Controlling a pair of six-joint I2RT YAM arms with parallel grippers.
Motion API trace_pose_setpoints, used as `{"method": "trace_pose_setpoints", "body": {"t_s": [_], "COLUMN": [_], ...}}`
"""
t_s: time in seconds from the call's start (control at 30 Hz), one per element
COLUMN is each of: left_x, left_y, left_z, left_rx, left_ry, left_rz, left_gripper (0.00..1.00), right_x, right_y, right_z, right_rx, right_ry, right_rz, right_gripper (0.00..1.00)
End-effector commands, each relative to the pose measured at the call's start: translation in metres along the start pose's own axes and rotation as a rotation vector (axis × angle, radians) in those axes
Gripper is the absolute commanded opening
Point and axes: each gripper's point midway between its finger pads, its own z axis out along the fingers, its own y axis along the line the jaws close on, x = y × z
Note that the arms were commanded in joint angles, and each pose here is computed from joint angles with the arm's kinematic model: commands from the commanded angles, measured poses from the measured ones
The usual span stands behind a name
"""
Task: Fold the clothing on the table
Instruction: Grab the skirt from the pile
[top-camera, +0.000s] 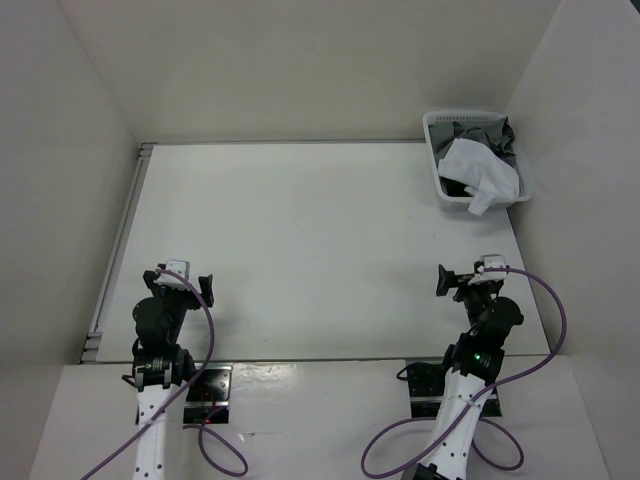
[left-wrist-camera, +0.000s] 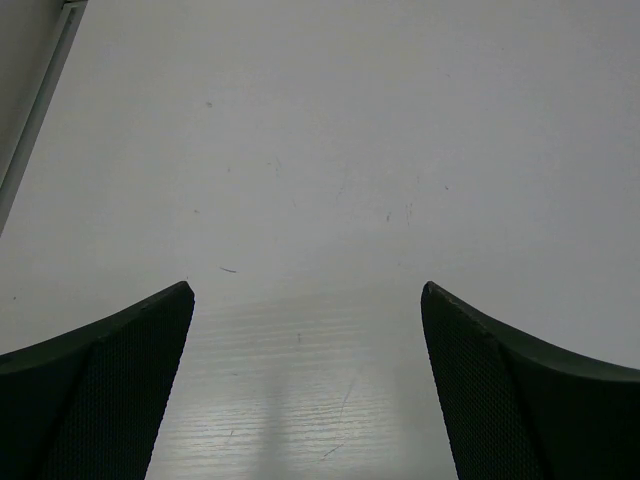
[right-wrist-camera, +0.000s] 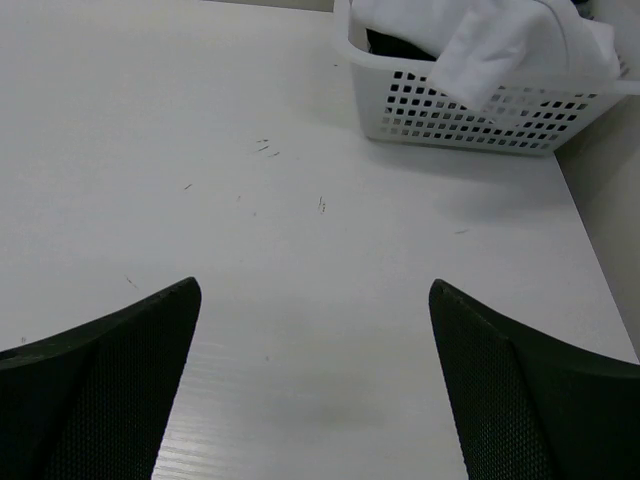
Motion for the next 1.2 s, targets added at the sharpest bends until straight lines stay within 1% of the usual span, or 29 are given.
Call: {"method": "trace_pose_setpoints", "body": {"t_s": [0.0, 1.17], "left_x": [-0.0172, -0.0171], "left_y": [-0.0007, 0.0002], "left_z": [-0.0005, -0.0003], "left_rx": [-0.001, -0.011], "left_ry": [-0.122, -0.121], "left_rz": [0.02, 0.02], "left_gripper": [1.0, 1.0], "right_x": [0.0068, 0.0068], "right_y": [-0.0007, -0.0007], "right_z": [0.001, 0.001], "right_rx": [0.008, 0.008], "right_ry": [-0.031, -0.031], "right_rz": [-0.027, -0.027], "right_gripper": [0.98, 0.98]}}
